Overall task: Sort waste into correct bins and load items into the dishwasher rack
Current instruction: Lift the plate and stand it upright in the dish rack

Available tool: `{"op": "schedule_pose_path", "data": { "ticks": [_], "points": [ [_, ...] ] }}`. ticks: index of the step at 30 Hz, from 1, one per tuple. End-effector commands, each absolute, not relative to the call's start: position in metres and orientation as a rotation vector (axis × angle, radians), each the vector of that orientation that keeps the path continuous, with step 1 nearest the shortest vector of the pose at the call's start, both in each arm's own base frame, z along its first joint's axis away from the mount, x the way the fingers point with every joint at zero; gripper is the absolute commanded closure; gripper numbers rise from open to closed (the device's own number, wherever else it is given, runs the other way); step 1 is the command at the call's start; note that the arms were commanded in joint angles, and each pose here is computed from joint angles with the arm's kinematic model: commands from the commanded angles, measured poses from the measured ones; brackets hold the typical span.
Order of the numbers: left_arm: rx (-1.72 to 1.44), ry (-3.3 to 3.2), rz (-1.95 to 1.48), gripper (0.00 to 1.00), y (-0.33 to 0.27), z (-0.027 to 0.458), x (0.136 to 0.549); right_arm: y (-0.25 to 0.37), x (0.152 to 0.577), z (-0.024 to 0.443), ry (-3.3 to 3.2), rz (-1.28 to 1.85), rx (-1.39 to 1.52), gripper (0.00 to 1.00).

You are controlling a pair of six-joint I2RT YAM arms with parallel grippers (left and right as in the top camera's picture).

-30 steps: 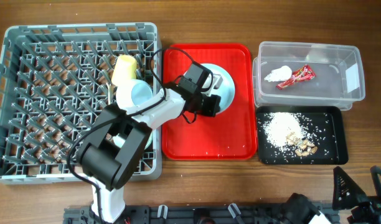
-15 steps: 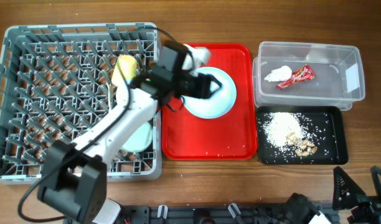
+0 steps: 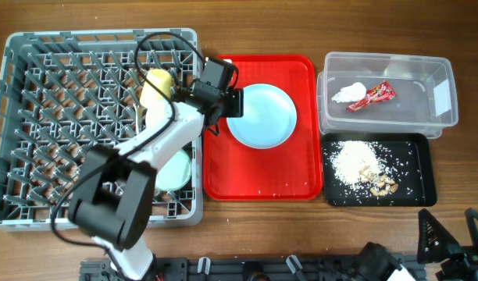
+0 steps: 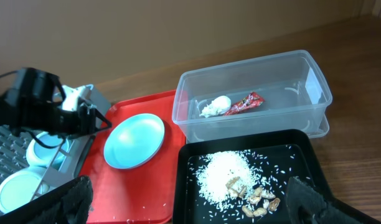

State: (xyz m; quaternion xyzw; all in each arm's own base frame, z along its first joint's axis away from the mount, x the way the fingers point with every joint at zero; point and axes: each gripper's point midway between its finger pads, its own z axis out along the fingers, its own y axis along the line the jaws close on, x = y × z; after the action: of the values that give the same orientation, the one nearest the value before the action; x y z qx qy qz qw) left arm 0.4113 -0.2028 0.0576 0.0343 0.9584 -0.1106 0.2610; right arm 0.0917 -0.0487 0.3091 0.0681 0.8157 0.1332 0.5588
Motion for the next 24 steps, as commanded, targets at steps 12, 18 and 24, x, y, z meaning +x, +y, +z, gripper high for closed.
{"op": "schedule_pose_path", "data": {
  "ticks": [12, 18, 24],
  "points": [
    [0.246, 2.735, -0.358, 0.93, -0.243, 0.002, 0.377, -0.053, 0.09, 0.31, 1.909, 0.316, 0.18, 0.0],
    [0.252, 2.65, -0.283, 0.96, -0.24, 0.035, 0.388, -0.053, 0.09, 0.31, 1.909, 0.316, 0.18, 0.0],
    [0.21, 2.41, -0.275, 0.96, -0.221, 0.184, 0.382, -0.053, 0.09, 0.31, 1.909, 0.316, 0.18, 0.0]
  ]
}}
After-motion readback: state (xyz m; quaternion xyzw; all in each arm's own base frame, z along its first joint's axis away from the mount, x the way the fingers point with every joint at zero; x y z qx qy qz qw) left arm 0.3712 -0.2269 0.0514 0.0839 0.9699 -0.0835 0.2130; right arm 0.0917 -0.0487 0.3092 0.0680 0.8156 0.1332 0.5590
